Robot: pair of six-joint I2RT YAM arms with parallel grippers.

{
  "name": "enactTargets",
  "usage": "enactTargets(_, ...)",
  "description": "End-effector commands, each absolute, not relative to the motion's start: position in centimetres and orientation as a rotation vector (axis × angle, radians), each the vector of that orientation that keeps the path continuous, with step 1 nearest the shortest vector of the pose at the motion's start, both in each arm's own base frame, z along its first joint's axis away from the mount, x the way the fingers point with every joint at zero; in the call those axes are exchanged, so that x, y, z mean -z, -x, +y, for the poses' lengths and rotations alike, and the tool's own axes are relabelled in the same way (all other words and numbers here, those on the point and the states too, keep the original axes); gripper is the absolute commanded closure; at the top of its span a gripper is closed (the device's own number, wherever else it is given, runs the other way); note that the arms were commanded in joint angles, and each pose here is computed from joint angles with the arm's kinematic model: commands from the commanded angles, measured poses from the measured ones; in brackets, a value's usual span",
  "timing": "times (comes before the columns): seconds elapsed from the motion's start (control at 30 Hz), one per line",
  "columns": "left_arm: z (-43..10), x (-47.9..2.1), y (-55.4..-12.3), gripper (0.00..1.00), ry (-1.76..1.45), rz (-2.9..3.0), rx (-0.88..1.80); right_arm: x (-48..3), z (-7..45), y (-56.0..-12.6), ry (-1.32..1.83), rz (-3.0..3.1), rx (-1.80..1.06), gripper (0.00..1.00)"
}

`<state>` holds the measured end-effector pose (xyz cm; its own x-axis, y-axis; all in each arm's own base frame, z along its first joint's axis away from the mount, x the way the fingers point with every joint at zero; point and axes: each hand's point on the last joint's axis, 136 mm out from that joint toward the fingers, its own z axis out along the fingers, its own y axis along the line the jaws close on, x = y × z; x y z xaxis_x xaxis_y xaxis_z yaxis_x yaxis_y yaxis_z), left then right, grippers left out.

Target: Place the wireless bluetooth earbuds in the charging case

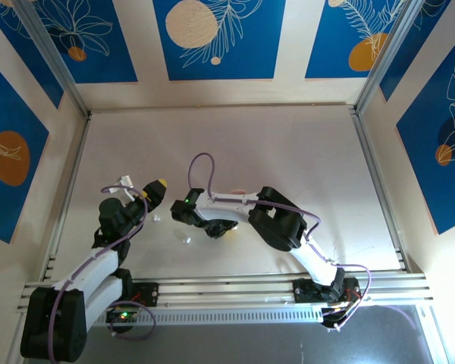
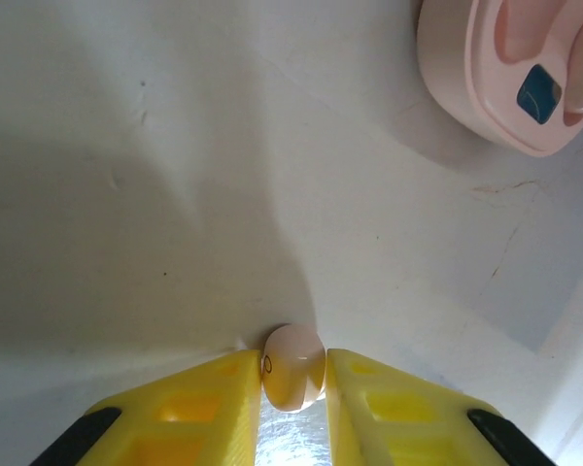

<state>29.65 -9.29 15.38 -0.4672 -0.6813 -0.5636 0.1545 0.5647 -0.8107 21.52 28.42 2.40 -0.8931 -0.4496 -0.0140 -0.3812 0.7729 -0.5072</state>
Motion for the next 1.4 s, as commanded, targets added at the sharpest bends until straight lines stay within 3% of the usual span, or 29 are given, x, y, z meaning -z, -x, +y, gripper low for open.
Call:
enactTargets(0.0,-9.3,-16.1,-29.5,0.0,0.417,1.77,1.073,-2.1,28.5,-22.0,0.658,2.824,0.783,0.75)
enactTargets(0.4,-9.3,-16.2,-29.5,0.0,0.414,1.768,1.074,-1.9,28.6,-22.5,0.656,2.83,0.773,0.75)
enactTargets(0.8,-9.4,-16.4,-29.5,0.0,0.398,1.763,1.08,-3.2,28.8,-22.4,0.628,2.827,0.711,0.84)
enactTargets(1.0,-9.9,-17.4,-29.3,0.0,0.348,1.736,1.104,-5.7,29.0,-22.3,0.562,2.826,0.533,0.84)
enactTargets(1.37,-14.5,-20.2,-27.7,0.0,0.083,1.711,1.137,-12.2,26.9,-21.2,0.373,2.788,-0.054,0.83)
